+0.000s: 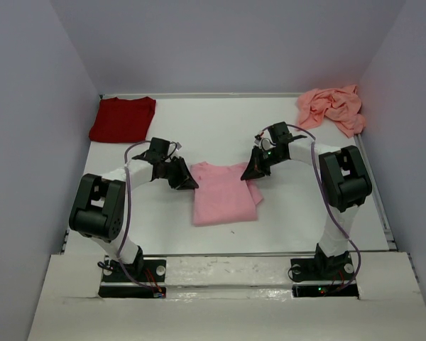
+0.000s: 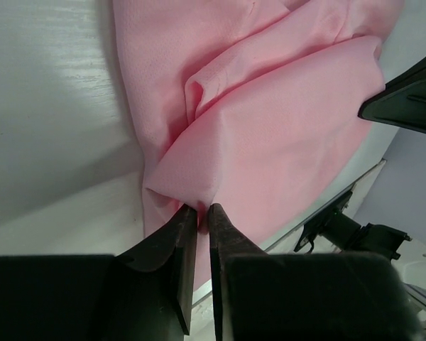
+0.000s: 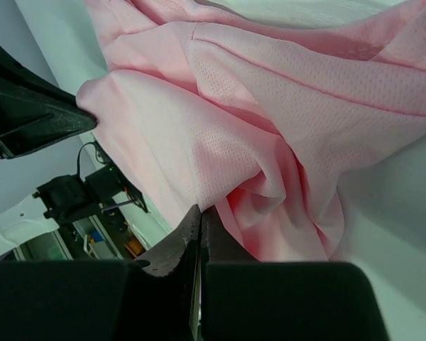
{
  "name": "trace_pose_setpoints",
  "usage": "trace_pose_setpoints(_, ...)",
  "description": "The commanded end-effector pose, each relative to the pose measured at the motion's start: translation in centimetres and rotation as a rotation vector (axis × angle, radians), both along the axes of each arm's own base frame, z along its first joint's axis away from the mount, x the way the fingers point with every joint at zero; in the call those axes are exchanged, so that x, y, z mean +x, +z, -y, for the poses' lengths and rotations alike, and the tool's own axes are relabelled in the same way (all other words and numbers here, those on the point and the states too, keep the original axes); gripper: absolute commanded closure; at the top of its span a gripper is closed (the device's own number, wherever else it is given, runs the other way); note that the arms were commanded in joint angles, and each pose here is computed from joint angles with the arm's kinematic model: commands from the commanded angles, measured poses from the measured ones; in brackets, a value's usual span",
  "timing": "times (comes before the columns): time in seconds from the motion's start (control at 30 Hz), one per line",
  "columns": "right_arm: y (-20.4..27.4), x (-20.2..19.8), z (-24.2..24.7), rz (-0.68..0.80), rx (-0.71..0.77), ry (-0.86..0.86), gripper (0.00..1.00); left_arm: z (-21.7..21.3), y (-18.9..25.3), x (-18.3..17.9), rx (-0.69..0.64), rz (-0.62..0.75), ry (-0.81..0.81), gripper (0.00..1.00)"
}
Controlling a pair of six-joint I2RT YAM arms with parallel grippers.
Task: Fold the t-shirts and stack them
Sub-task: Fold the tshirt
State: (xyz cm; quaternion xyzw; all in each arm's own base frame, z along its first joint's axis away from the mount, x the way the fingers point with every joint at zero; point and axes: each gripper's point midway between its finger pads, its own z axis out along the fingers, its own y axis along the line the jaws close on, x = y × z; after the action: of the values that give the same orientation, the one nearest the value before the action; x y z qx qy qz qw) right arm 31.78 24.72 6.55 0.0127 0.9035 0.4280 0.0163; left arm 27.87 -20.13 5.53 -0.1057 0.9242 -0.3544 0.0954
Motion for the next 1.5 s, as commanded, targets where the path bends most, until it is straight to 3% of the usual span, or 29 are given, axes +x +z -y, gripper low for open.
trace_pose_setpoints(0.0, 1.6, 1.1, -0.8, 0.064, 0.025, 0.010, 1.00, 0.5, 1.9, 1.5, -0.012, 0.055, -0.015, 0.80)
trace_pose_setpoints(0.33, 3.8, 1.7, -0.7, 0.126, 0.018, -0.002, 1.00, 1.2, 4.9, 4.1, -0.025, 0.111, -0.025, 0.80)
trace_pose_setpoints(1.03, 5.0, 2.1, -0.6, 0.153, 0.009, -0.012, 1.00, 1.5, 4.3, 4.8, -0.024, 0.100, -0.042, 0.82)
trace_pose_setpoints(1.13, 5.2, 2.3, -0.6, 0.160, 0.007, -0.014, 1.00, 1.6, 4.7, 5.1, -0.031, 0.108, -0.041, 0.89)
trace_pose_setpoints(1.2, 5.6, 2.6, -0.6, 0.175, 0.005, -0.016, 1.00, 1.7, 5.1, 5.5, -0.035, 0.112, -0.043, 1.00)
trace_pose_setpoints(1.47, 6.7, 5.4, 1.0, 0.231, -0.031, -0.066, 1.00, 2.5, 7.9, 10.1, -0.039, 0.190, -0.046, 1.00)
